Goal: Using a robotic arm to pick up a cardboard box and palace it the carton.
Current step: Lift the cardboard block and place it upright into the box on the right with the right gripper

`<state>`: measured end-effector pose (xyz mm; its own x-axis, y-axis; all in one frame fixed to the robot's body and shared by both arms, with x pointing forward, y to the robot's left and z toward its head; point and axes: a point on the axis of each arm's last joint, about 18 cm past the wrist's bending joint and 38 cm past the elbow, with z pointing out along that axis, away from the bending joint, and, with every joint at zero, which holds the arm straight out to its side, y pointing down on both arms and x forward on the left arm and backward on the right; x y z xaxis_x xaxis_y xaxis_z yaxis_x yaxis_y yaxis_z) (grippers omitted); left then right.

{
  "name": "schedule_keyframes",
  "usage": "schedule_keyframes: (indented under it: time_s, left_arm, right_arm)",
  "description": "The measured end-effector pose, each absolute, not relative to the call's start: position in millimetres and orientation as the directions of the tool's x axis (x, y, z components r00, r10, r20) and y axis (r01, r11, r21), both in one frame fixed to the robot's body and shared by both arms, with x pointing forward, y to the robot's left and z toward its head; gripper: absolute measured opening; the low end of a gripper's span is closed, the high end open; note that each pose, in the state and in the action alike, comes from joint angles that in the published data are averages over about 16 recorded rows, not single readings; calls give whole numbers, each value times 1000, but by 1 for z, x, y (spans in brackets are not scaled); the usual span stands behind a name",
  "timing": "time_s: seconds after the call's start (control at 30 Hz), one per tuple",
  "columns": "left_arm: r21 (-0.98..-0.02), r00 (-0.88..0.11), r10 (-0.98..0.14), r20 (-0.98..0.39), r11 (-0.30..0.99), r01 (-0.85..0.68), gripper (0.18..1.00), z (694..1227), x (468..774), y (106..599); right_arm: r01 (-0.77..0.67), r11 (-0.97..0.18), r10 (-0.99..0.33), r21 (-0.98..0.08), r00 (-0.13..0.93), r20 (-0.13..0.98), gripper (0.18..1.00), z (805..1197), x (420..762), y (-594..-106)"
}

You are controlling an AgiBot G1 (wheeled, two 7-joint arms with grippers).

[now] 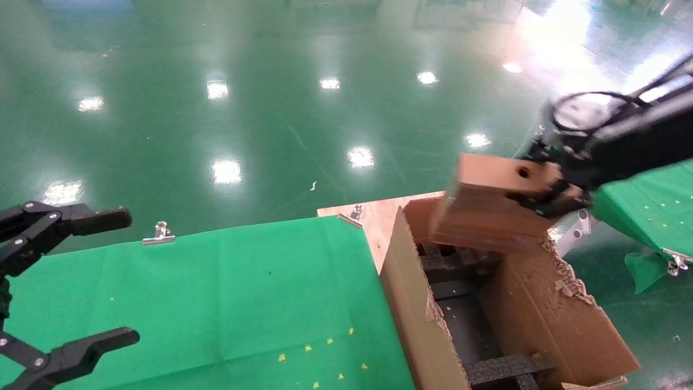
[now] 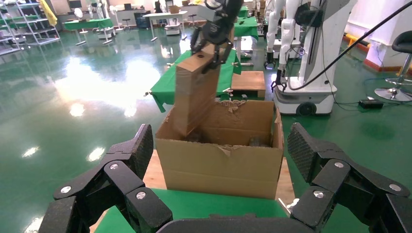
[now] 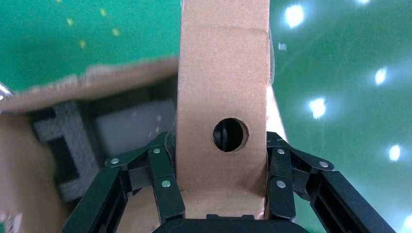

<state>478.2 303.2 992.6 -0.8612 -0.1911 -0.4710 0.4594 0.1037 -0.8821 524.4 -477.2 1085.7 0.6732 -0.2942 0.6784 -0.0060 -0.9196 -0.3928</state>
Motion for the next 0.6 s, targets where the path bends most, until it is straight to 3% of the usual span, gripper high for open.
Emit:
schedule_keyframes:
  time_s: [0.33, 0.6]
  left_arm:
    - [-882, -861, -191, -471, 103, 459, 1001, 993, 478, 303]
    - [-882, -861, -192, -471, 103, 459, 1001, 993, 478, 303]
  right_arm:
    - [-121, -888, -396, -444, 690, 605, 346, 1042, 513, -514]
    - [-132, -880, -410, -457, 698, 588, 344, 1032, 513, -516]
